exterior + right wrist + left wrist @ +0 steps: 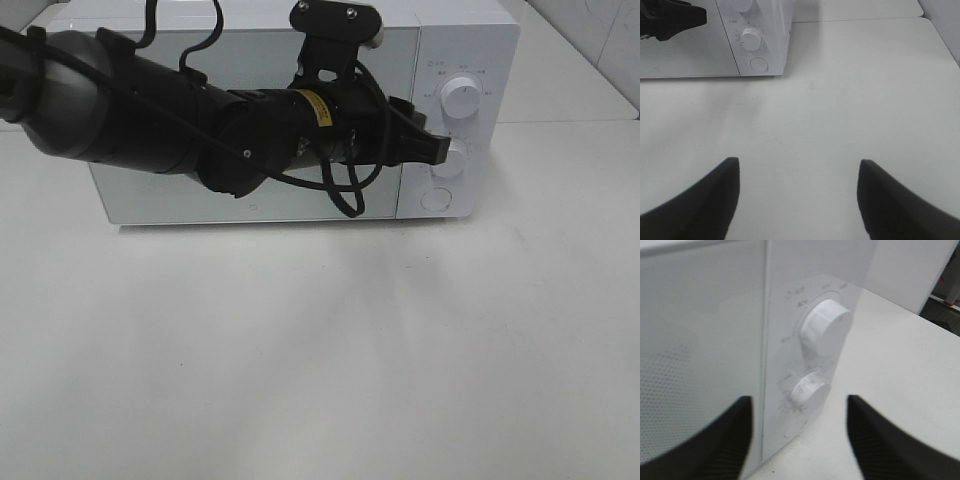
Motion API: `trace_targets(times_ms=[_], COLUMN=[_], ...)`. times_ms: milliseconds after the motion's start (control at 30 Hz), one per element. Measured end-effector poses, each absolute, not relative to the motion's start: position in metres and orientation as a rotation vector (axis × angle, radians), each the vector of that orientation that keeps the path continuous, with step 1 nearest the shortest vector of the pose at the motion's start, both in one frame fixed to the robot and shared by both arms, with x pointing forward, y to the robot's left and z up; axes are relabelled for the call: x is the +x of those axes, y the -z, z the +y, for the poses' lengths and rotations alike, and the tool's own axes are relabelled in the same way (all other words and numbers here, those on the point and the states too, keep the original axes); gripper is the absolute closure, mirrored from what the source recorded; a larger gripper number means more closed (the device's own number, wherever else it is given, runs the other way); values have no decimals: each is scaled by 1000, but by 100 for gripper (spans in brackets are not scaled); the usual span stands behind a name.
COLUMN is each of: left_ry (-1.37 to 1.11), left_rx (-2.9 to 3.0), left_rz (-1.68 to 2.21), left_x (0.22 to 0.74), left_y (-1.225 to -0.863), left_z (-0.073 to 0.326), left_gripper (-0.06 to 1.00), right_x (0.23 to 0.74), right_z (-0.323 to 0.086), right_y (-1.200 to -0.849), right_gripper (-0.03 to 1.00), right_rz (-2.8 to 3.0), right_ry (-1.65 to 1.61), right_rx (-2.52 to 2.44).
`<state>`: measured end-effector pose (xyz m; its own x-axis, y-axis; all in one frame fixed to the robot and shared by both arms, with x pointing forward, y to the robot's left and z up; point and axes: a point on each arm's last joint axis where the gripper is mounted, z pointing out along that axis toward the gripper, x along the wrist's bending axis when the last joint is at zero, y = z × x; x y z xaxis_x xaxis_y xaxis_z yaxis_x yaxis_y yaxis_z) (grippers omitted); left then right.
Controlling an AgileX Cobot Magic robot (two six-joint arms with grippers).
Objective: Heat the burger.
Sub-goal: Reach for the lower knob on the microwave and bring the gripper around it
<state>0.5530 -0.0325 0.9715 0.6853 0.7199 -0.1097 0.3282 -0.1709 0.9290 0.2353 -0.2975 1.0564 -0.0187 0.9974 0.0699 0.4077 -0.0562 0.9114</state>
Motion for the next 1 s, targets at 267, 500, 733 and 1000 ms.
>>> trace_targets(times_ms=[267,500,733,1000], left_ry=[-336,-274,-198,-153], left_rx=[1904,2053,2263,2411], left_rz=[817,842,913,946], left_x=[514,492,469,455], left_y=[-1003,-1021,-1045,-1053], left_z=[-42,-33,-4,14], left_gripper=[-4,-4,-4,-4], right_x=[235,235,235,235], right_z=[-297,-297,-297,-297], right_y=[-1056,-1056,-1056,-1056], right_gripper=[33,33,33,33], right_rz=[1507,1507,1507,1507], right_ry=[-1054,-1054,-1054,-1054], right_rx=[1548,1548,1548,1548])
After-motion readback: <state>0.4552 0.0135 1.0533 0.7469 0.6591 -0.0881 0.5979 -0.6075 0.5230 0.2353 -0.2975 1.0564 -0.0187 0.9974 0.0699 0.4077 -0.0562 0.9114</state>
